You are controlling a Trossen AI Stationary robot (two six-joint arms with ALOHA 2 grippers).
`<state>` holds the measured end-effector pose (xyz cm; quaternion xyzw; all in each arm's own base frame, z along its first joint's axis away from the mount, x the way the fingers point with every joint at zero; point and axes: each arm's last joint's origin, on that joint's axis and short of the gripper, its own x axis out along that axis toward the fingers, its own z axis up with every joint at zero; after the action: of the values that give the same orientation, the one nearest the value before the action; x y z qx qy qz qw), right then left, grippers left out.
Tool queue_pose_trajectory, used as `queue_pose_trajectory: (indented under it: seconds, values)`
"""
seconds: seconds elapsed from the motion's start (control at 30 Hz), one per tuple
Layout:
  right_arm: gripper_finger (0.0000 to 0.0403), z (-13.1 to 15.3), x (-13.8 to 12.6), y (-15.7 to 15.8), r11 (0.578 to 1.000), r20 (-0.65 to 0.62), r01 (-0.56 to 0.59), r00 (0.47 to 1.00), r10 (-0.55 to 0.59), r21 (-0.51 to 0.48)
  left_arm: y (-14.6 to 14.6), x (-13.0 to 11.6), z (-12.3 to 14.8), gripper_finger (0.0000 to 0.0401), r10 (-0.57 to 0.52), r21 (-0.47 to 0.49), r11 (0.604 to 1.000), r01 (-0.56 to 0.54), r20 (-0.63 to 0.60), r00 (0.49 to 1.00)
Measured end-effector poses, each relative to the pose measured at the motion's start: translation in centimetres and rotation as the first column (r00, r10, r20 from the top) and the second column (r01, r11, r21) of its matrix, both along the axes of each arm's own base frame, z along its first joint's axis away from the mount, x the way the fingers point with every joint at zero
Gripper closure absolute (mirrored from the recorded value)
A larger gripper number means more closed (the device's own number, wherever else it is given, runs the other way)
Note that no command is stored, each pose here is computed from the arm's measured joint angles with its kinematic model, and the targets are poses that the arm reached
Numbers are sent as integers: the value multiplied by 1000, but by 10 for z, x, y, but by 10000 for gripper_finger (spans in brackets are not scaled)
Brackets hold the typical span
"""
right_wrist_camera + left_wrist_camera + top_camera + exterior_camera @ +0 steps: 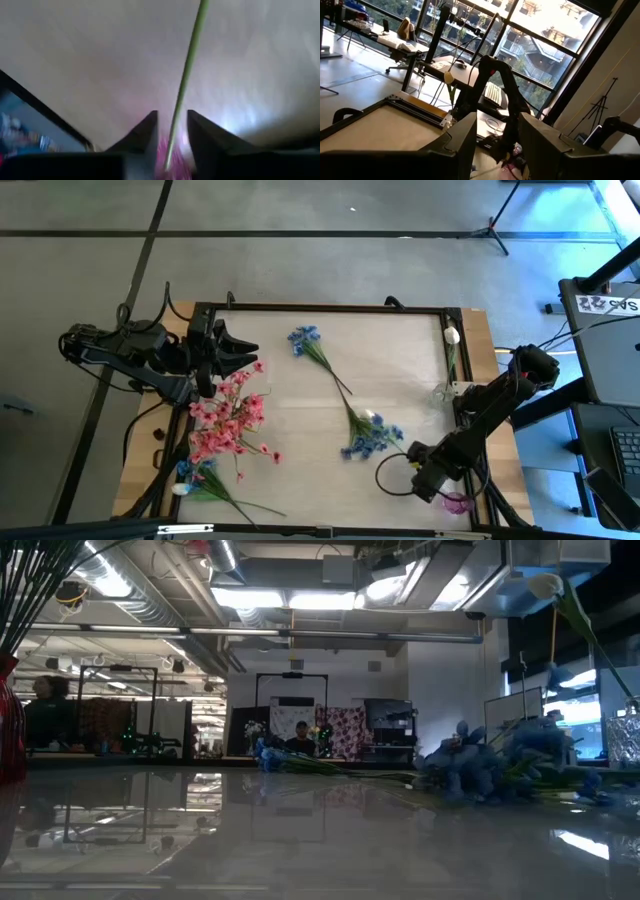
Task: Sort flowers into vase by color
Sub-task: Put the top white tulip into the transparent vase
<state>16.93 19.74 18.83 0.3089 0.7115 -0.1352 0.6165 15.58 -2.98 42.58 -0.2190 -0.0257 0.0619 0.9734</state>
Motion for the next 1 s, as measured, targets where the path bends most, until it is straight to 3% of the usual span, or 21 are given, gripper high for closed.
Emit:
queue_pose_trajectory:
  seconds: [0.1,0.17,0.4,0.53,0.73,1.0]
  values:
    - [247,12,12,-2,996,181,27,983,-10,-88,0,-1,0,260,0,-1,1000,0,4,1000]
    - [229,14,19,-8,991,236,37,972,-5,-132,0,-1,1,260,0,-2,1000,0,5,1000]
    - [233,-4,43,-50,960,283,114,958,-38,-256,1,-6,2,260,-10,-6,1000,10,19,1000]
    - [257,-15,56,-73,957,311,143,949,-60,-253,2,-8,3,260,-14,-8,1000,14,25,1000]
    - [288,-29,67,-93,973,363,161,927,-91,-167,2,-10,4,260,-19,-14,1000,20,31,999]
    - [293,-40,66,-98,982,377,132,924,-73,-135,2,-9,4,260,-19,-7,1000,19,29,999]
